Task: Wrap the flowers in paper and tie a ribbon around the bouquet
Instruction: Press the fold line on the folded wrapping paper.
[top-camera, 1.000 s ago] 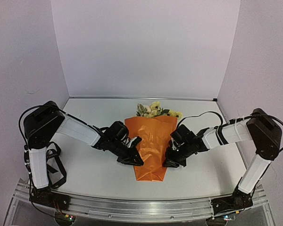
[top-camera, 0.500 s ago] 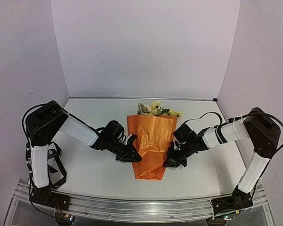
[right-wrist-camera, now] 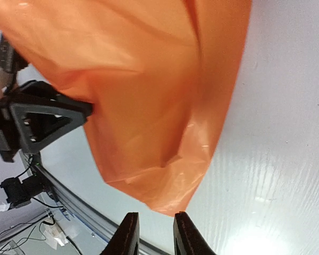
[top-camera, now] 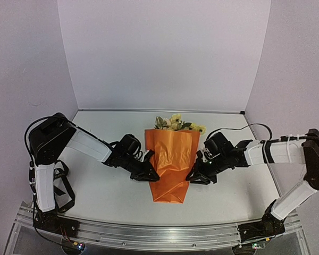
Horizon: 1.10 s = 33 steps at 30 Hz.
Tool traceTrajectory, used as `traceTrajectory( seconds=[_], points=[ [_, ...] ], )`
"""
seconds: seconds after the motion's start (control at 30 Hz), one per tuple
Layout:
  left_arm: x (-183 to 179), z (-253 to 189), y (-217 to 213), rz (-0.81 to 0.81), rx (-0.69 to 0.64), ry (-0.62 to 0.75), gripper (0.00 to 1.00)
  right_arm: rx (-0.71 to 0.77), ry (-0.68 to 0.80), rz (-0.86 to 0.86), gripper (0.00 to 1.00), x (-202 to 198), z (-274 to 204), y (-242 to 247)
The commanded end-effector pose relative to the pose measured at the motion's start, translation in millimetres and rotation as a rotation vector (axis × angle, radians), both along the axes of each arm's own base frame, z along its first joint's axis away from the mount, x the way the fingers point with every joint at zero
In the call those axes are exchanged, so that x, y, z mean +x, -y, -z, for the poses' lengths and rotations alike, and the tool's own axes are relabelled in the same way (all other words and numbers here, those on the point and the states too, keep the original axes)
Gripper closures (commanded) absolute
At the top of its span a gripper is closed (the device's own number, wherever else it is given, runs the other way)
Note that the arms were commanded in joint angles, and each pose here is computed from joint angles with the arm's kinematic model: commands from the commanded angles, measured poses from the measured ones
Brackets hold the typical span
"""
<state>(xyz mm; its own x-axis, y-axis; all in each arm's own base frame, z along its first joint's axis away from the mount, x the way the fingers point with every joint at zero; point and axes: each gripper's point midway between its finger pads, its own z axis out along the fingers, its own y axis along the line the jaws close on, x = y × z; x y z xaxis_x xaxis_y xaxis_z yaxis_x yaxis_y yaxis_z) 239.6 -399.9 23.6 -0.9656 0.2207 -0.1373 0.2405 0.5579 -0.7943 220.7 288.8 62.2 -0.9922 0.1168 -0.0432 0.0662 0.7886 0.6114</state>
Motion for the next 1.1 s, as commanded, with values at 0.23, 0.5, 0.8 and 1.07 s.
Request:
traceTrajectory(
  seconds=[0.23,0.5,0.8,1.07],
  points=[
    [-0.9,-20.3,18.6,0.05,-0.01,0.072,0.8,-0.034,0.045,0.003,0.63,29.2,-7.4,-17.0],
    [-0.6,-25.2,18.8,0.056,-0.012,0.081,0.8,-0.121,-0.006,0.033,0.79,37.5,44.6,-15.4],
    [5.1,-34.8,9.4,0.026,-0.018,0.092,0.77,-0.236,-0.06,0.103,0.85,29.9,75.7,9.7],
    [21.6,-14.7,-8.3,-0.033,0.001,0.044,0.78,-0.262,-0.09,0.115,0.86,24.8,83.2,16.5]
  ],
)
